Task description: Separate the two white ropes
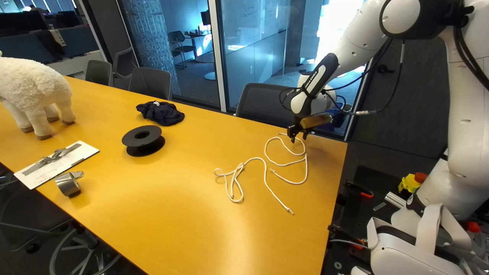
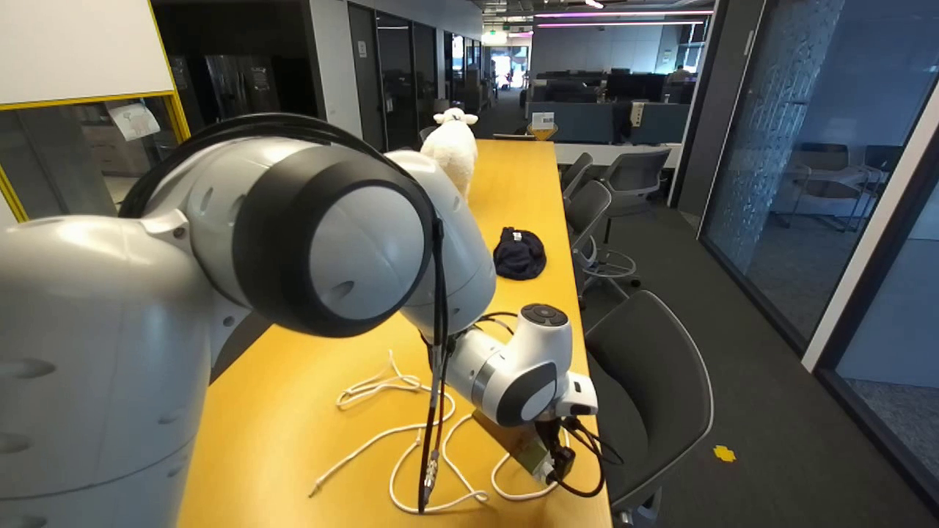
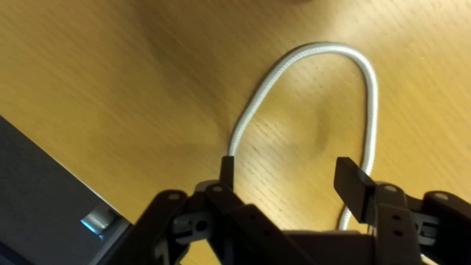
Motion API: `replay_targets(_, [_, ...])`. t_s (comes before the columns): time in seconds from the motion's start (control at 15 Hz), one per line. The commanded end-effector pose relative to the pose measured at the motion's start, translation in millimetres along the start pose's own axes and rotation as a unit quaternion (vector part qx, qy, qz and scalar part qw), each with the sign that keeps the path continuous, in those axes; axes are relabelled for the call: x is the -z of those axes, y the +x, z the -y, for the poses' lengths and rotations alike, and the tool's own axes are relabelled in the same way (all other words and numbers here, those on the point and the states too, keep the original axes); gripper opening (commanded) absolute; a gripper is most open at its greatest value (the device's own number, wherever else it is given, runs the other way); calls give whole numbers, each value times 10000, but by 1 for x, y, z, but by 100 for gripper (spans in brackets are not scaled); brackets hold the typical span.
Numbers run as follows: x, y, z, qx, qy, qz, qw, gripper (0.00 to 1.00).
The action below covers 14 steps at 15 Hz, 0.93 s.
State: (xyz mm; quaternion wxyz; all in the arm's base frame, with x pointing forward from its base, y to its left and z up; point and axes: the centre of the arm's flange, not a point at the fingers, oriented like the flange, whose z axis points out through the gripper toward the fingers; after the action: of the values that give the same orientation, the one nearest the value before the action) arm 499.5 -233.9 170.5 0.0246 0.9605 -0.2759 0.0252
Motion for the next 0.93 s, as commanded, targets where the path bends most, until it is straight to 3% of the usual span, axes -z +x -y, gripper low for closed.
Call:
replay_targets(0.0, [19,-10,49,180,-31,-187,9997,100])
replay_targets(0.47, [36,-23,172,595,-140,-200,9979,100])
replay_targets(0.87, [49,-34,254,944,-207,-217,9951,100])
